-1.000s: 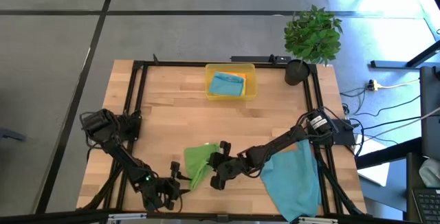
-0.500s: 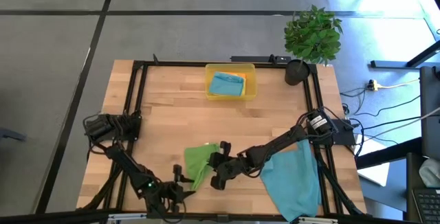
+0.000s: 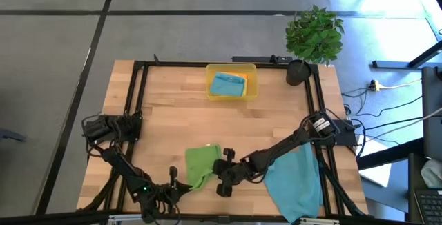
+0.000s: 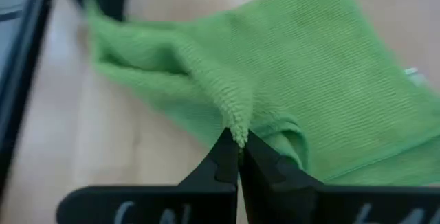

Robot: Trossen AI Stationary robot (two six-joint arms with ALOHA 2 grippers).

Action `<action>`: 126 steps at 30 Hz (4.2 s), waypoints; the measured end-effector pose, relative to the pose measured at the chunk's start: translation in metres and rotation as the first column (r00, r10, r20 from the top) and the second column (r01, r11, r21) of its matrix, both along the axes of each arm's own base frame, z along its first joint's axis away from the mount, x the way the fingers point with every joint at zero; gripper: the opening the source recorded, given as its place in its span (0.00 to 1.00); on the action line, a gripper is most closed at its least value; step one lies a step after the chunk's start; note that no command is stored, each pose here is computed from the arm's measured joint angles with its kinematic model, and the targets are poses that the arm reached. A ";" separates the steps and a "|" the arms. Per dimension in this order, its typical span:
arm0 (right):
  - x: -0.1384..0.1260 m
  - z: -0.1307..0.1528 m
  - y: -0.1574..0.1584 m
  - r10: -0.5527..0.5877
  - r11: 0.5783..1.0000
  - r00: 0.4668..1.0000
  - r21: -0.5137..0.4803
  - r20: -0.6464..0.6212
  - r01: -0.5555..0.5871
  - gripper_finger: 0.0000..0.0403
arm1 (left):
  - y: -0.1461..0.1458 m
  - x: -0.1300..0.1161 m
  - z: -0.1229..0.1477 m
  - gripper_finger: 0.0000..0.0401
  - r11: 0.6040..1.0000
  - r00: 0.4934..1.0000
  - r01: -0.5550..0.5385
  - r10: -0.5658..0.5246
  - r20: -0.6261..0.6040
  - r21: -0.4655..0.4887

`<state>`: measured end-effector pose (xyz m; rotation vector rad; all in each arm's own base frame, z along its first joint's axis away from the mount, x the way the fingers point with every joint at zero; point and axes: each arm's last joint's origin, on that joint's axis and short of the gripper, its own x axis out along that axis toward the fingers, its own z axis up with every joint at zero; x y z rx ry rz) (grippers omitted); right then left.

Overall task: Fold microfiber towels
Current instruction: Fold the green microfiber cloth

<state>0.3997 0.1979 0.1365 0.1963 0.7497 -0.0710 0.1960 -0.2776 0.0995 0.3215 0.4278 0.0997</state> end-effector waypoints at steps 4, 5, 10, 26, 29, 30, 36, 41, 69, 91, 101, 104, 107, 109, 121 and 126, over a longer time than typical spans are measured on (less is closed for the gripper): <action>-0.006 0.000 0.013 0.082 0.995 0.996 0.052 -0.025 -0.081 0.01 | -0.001 0.000 0.000 0.00 0.999 0.999 0.030 -0.031 -0.030 -0.022; -0.008 -0.001 0.017 0.113 0.991 0.993 0.073 -0.035 -0.110 0.01 | -0.001 0.000 0.002 0.00 0.999 0.998 0.040 -0.042 -0.038 -0.034; -0.017 0.002 0.039 0.316 0.937 0.949 0.168 -0.023 -0.308 0.01 | -0.001 -0.002 0.015 0.00 0.992 0.991 0.094 -0.101 -0.084 -0.084; -0.011 0.013 0.006 0.111 0.988 0.990 0.116 -0.091 -0.100 0.01 | 0.052 0.006 0.055 0.00 0.998 0.954 -0.014 -0.006 -0.299 -0.063; -0.010 0.015 0.004 0.111 0.987 0.990 0.122 -0.088 -0.100 0.01 | 0.062 0.016 0.055 0.00 0.998 0.939 -0.008 -0.013 -0.342 -0.061; -0.010 0.015 0.004 0.110 0.988 0.990 0.121 -0.093 -0.098 0.01 | 0.065 0.020 0.055 0.00 0.998 0.935 -0.005 -0.016 -0.355 -0.059; -0.007 0.018 0.001 0.113 0.992 0.992 0.060 -0.051 -0.110 0.01 | 0.081 0.034 0.054 0.00 1.000 0.925 -0.009 0.004 -0.380 -0.014; -0.009 0.026 0.001 0.131 0.990 0.991 0.045 -0.015 -0.131 0.01 | 0.089 0.036 0.054 0.00 1.000 0.926 -0.004 -0.005 -0.378 -0.023; -0.092 -0.022 -0.020 -0.022 0.973 0.911 0.217 0.411 -0.074 0.00 | 0.119 0.031 0.065 0.00 0.940 0.980 0.057 -0.117 -0.162 -0.338; -0.094 -0.030 -0.033 -0.255 0.965 0.939 0.122 0.232 0.232 0.00 | 0.157 0.060 0.042 0.00 0.943 0.971 -0.093 0.015 -0.237 -0.318; -0.094 -0.033 -0.039 -0.351 0.936 0.907 0.105 0.231 0.335 0.00 | 0.177 0.066 0.040 0.00 0.948 0.962 -0.151 0.075 -0.263 -0.282; -0.095 -0.033 -0.041 -0.385 0.923 0.891 0.098 0.241 0.372 0.01 | 0.182 0.067 0.039 0.00 0.946 0.958 -0.168 0.091 -0.271 -0.277; -0.095 -0.035 -0.044 -0.413 0.911 0.880 0.090 0.236 0.403 0.01 | 0.188 0.065 0.035 0.00 0.945 0.954 -0.186 0.107 -0.281 -0.270; -0.094 -0.035 -0.047 -0.425 0.905 0.876 0.093 0.230 0.415 0.01 | 0.190 0.063 0.032 0.00 0.946 0.951 -0.185 0.105 -0.290 -0.265; -0.089 -0.035 -0.061 -0.413 0.911 0.892 0.081 0.183 0.405 0.20 | 0.193 0.063 0.032 0.20 0.953 0.954 -0.212 0.155 -0.255 -0.214; -0.091 -0.018 -0.065 -0.420 0.907 0.886 0.085 0.195 0.412 0.27 | 0.194 0.063 0.032 0.22 0.952 0.952 -0.238 0.190 -0.238 -0.192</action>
